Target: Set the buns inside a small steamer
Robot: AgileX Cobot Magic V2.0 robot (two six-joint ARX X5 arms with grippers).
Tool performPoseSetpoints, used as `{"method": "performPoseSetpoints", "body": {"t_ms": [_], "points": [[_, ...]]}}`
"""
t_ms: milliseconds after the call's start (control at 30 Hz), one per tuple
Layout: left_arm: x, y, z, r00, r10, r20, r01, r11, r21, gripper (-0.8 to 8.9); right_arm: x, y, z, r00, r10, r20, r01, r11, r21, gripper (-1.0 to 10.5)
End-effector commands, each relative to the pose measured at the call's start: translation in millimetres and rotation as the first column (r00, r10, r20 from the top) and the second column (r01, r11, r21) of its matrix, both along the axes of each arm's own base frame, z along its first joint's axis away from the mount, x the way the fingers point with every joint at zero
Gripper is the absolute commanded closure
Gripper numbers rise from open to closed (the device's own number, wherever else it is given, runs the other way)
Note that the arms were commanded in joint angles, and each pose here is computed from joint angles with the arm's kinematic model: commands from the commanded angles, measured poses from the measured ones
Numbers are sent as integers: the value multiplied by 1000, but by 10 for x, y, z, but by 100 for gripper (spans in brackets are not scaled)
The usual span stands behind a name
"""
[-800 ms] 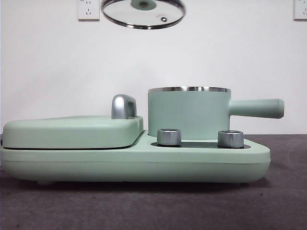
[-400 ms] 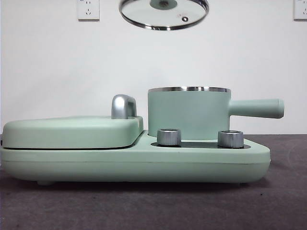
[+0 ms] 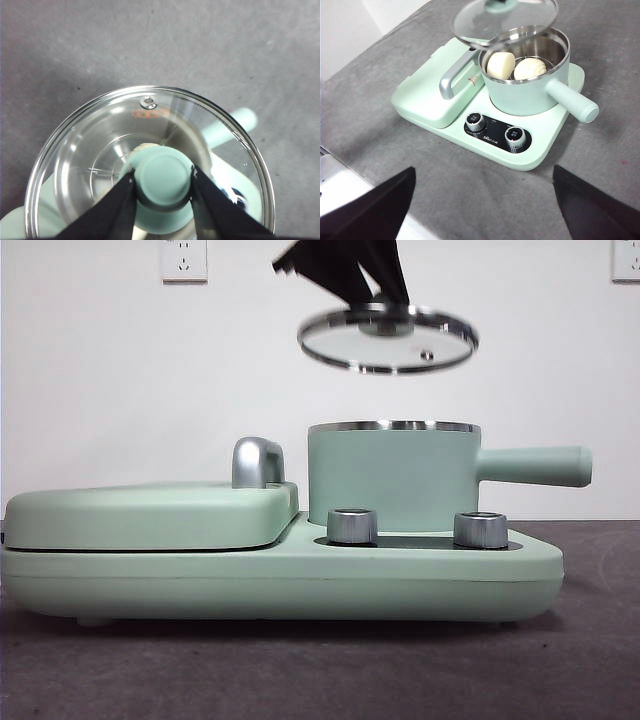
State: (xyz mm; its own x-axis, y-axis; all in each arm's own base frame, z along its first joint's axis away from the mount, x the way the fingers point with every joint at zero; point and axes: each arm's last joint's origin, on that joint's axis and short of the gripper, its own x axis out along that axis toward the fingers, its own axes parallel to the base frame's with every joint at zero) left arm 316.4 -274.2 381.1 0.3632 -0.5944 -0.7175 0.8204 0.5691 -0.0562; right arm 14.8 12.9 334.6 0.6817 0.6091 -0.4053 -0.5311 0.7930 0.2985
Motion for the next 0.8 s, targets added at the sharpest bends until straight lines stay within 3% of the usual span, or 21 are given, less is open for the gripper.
{"method": "performPoseSetpoints", "body": {"t_ms": [33, 333, 800], "points": [[66, -104, -68, 1000, -23, 12, 23, 1000, -2, 806, -3, -10, 27, 1000, -22, 9, 22, 1000, 20, 510], [228, -243, -341, 1000, -17, -15, 18, 1000, 14, 806, 3, -17, 27, 999, -51, 16, 51, 999, 14, 511], [307, -227, -400, 1000, 11, -25, -11, 1000, 8, 806, 7, -22, 27, 997, -77, 13, 77, 997, 18, 510]]}}
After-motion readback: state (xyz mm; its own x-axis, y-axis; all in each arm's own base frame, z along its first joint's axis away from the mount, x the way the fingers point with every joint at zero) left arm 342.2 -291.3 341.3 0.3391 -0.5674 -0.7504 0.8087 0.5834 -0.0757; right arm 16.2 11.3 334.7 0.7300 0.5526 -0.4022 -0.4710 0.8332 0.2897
